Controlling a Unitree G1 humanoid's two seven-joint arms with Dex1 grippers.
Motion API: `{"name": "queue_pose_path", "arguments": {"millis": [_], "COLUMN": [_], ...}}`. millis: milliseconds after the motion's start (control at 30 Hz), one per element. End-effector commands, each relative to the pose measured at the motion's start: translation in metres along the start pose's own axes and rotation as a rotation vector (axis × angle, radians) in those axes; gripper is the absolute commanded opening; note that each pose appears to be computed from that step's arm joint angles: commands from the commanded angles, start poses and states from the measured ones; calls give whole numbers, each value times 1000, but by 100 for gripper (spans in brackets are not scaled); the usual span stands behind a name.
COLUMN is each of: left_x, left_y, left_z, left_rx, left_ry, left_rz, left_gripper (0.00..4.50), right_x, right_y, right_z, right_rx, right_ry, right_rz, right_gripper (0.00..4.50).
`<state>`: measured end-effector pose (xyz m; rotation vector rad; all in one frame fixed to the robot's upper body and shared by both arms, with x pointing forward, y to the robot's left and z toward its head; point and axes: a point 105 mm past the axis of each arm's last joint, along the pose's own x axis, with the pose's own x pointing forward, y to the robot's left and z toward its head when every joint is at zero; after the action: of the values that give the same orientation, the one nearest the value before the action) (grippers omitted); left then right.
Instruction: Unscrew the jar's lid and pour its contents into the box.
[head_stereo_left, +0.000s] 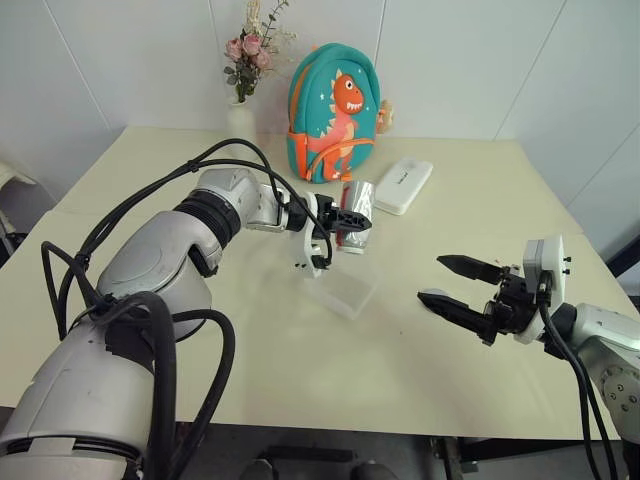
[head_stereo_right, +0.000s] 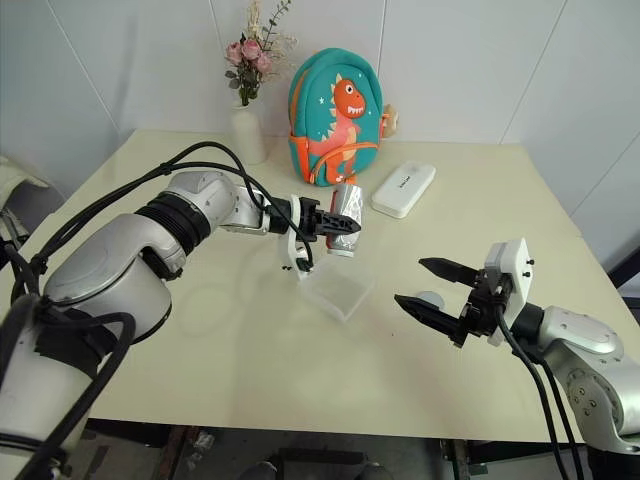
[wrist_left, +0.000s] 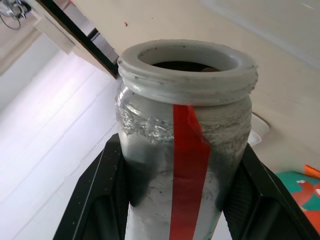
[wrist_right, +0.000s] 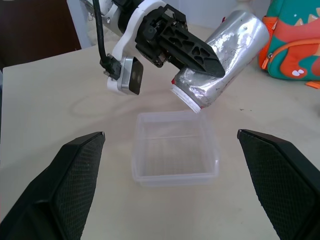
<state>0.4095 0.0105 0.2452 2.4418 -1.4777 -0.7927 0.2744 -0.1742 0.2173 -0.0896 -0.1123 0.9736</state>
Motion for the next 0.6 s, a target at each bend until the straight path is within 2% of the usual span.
{"name": "queue_pose_path", "arguments": {"millis": [33,367,600], "left_x": [-7,-14,-15], "left_y": [15,39,34], "left_z": [-17,-24,-15], "left_rx": [81,221,241], "left_ry": [46,76,47], "left_rz": [75,201,177], "left_gripper": [198,198,198], "right_x": [1,7,11], "right_y": [0,-4,-6], "right_z": [7,8,9], "right_rx": [-31,-27,-33], "right_ry": [-3,6,8], "right_rz": [22,50,69], "right_gripper": [447,447,447]}}
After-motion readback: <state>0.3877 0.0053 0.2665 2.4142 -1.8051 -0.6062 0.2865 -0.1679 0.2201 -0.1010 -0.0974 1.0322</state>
